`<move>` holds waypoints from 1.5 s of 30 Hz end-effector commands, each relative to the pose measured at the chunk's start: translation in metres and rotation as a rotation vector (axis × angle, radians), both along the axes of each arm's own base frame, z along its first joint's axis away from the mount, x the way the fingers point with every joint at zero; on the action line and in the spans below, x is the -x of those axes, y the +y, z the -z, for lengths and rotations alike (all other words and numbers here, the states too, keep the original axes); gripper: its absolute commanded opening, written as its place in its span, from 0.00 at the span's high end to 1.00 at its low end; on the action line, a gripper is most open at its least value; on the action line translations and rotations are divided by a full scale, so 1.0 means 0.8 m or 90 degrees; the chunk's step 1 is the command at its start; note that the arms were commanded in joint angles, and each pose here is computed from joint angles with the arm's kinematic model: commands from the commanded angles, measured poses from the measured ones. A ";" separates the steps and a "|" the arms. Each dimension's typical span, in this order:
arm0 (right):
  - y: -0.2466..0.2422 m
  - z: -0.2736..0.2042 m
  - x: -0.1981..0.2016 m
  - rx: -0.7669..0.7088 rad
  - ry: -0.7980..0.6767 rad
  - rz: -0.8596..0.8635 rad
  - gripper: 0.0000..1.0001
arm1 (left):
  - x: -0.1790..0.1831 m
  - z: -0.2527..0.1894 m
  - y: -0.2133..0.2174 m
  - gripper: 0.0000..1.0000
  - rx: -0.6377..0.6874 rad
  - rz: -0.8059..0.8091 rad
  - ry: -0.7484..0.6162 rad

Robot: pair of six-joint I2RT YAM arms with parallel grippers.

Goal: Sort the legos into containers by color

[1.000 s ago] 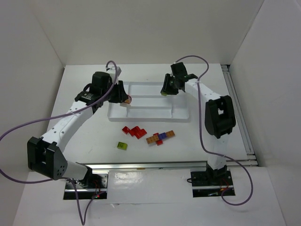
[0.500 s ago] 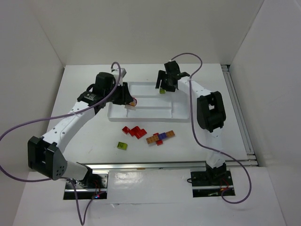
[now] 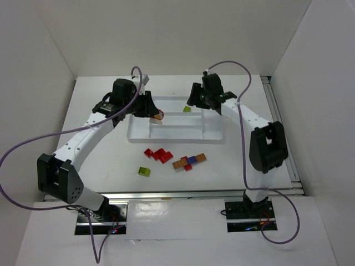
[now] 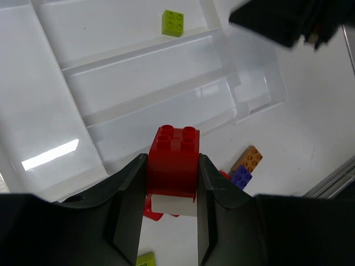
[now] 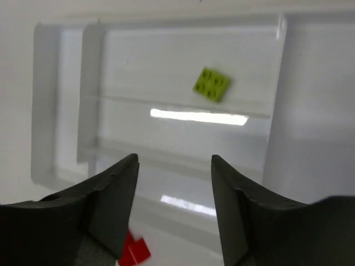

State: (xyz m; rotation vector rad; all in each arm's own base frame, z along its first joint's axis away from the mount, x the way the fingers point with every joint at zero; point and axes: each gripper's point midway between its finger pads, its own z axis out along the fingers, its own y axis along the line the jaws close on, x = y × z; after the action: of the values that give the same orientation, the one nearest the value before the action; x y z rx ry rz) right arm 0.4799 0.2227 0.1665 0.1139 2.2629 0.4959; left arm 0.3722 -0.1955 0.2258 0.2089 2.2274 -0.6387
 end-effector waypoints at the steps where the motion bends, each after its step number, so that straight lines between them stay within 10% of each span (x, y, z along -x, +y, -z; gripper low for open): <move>1: 0.023 -0.077 0.058 -0.107 -0.103 -0.095 0.35 | -0.016 -0.043 -0.011 1.00 0.056 0.027 -0.037; 14: 0.081 -0.185 0.209 -0.337 -0.212 -0.418 0.13 | 0.034 -0.133 -0.054 1.00 0.368 0.367 -0.036; 32: 0.111 -0.189 0.201 -0.342 -0.238 -0.445 0.14 | 0.037 -0.124 -0.063 1.00 0.397 0.388 -0.004; 42: 0.130 -0.191 0.190 -0.385 -0.232 -0.479 0.43 | 0.046 -0.111 -0.067 1.00 0.395 0.402 0.014; 45: 0.130 -0.197 0.192 -0.399 -0.240 -0.484 0.70 | 0.047 -0.109 -0.066 1.00 0.393 0.402 0.016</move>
State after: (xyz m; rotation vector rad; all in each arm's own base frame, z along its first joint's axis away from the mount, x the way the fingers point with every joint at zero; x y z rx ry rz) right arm 0.3217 0.3204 0.2923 -0.4617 1.7893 1.4710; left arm 0.3452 -0.2438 0.3072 0.5105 1.8953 -1.6016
